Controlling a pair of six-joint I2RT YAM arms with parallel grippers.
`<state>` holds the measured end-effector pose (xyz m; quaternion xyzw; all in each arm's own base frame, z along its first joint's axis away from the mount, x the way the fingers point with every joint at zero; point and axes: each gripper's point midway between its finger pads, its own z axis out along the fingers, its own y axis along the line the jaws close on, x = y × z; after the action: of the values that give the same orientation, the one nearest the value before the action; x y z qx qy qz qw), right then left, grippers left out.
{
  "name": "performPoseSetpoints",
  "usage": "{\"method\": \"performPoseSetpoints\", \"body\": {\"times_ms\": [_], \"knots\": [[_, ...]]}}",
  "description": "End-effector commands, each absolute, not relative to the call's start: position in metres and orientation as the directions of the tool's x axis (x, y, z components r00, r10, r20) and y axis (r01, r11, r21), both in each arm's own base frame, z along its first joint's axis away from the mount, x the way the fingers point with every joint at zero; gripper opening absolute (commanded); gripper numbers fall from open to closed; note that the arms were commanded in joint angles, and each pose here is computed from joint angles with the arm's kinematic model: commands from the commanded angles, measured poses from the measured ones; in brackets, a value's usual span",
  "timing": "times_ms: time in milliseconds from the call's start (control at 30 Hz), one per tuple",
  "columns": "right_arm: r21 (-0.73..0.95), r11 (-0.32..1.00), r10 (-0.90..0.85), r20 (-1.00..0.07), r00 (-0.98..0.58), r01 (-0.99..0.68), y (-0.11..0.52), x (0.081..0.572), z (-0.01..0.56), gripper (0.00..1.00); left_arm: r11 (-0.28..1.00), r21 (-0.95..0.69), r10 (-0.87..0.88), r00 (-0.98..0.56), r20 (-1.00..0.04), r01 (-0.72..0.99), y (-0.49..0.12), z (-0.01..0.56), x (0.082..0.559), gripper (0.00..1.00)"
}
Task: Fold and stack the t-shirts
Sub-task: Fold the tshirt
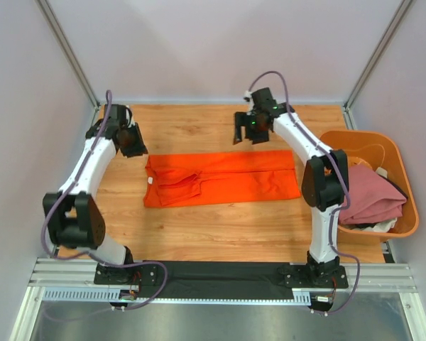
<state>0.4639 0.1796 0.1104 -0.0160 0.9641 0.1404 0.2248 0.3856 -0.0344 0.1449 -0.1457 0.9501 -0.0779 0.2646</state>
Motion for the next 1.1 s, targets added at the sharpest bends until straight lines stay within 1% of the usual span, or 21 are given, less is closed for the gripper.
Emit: {"method": "performPoseSetpoints", "body": {"times_ms": [0, 33, 67, 100, 133, 167, 200, 233, 267, 333, 367, 467, 533, 600, 667, 733, 867, 933, 1067], "knots": [[0.356, 0.799, -0.199, -0.605, -0.771, -0.485, 0.283, 0.435, 0.157, 0.79, 0.894, -0.432, -0.324, -0.834, -0.446, -0.117, -0.076, 0.152, 0.351, 0.33], [0.372, 0.763, -0.232, -0.605, -0.761, -0.529, 0.298, 0.427, 0.157, 0.79, 0.877, -0.458, -0.353, -0.843, -0.406, -0.146, -0.081, 0.146, 0.342, 0.35], [0.388, 0.736, -0.257, -0.598, -0.759, -0.555, 0.318, 0.42, 0.154, 0.79, 0.863, -0.472, -0.37, -0.861, -0.35, -0.178, -0.084, 0.132, 0.323, 0.35], [0.409, 0.728, -0.259, -0.579, -0.773, -0.55, 0.325, 0.415, 0.153, 0.78, 0.847, -0.495, -0.384, -0.868, -0.315, -0.194, -0.089, 0.127, 0.314, 0.36], [0.433, 0.722, -0.255, -0.558, -0.79, -0.539, 0.333, 0.41, 0.151, 0.77, 0.82, -0.512, -0.44, -0.855, -0.274, -0.257, -0.091, 0.123, 0.307, 0.36], [0.492, 0.721, -0.213, -0.512, -0.832, -0.487, 0.348, 0.406, 0.149, 0.76, 0.801, -0.52, -0.467, -0.853, -0.234, -0.296, -0.094, 0.111, 0.29, 0.39], [0.52, 0.725, -0.181, -0.489, -0.854, -0.451, 0.354, 0.404, 0.148, 0.76, 0.771, -0.568, -0.486, -0.843, -0.23, -0.29, -0.101, 0.112, 0.292, 0.41], [0.551, 0.73, -0.142, -0.456, -0.878, -0.404, 0.361, 0.401, 0.146, 0.76, 0.734, -0.594, -0.53, -0.825, -0.196, -0.33, -0.105, 0.111, 0.29, 0.43], [0.596, 0.73, -0.079, -0.413, -0.907, -0.335, 0.37, 0.395, 0.149, 0.76, 0.717, -0.601, -0.546, -0.821, -0.169, -0.353, -0.108, 0.103, 0.284, 0.43], [0.633, 0.727, -0.016, -0.37, -0.929, -0.265, 0.377, 0.389, 0.136, 0.76, 0.704, -0.606, -0.568, -0.806, -0.166, -0.371, -0.108, 0.1, 0.288, 0.43], [0.684, 0.699, 0.026, -0.317, -0.948, -0.209, 0.385, 0.382, 0.138, 0.76, 0.707, -0.593, -0.57, -0.807, -0.155, -0.385, -0.107, 0.094, 0.289, 0.43], [0.705, 0.695, 0.033, -0.228, -0.973, -0.142, 0.389, 0.372, 0.115, 0.76, 0.726, -0.543, -0.574, -0.807, -0.141, -0.422, -0.1, 0.083, 0.288, 0.43], [0.697, 0.702, 0.004, -0.215, -0.977, -0.151, 0.39, 0.366, 0.11, 0.76, 0.729, -0.536, -0.582, -0.797, -0.158, -0.426, -0.097, 0.082, 0.291, 0.44], [0.676, 0.714, -0.024, -0.232, -0.972, -0.179, 0.388, 0.363, 0.105, 0.76, 0.729, -0.542, -0.589, -0.786, -0.187, -0.418, -0.096, 0.083, 0.296, 0.44], [0.668, 0.718, -0.044, -0.239, -0.97, -0.197, 0.387, 0.363, 0.1, 0.77, 0.735, -0.532, -0.589, -0.785, -0.194, -0.42, -0.094, 0.08, 0.298, 0.47], [0.654, 0.727, -0.065, -0.238, -0.969, -0.209, 0.386, 0.361, 0.096, 0.78, 0.745, -0.514, -0.587, -0.784, -0.201, -0.426, -0.09, 0.077, 0.301, 0.48], [0.642, 0.752, -0.036, -0.188, -0.982, -0.151, 0.387, 0.363, 0.085, 0.78, 0.759, -0.475, -0.583, -0.789, -0.194, -0.445, -0.085, 0.069, 0.307, 0.48], [0.643, 0.76, -0.013, -0.139, -0.99, -0.1, 0.387, 0.358, 0.077, 0.77, 0.761, -0.461, -0.588, -0.784, -0.196, -0.456, -0.083, 0.065, 0.311, 0.48], [0.653, 0.754, 0.011, -0.118, -0.993, -0.069, 0.392, 0.356, 0.072, 0.74, 0.764, -0.455, -0.586, -0.787, -0.192, -0.458, -0.083, 0.061, 0.319, 0.45]]}}
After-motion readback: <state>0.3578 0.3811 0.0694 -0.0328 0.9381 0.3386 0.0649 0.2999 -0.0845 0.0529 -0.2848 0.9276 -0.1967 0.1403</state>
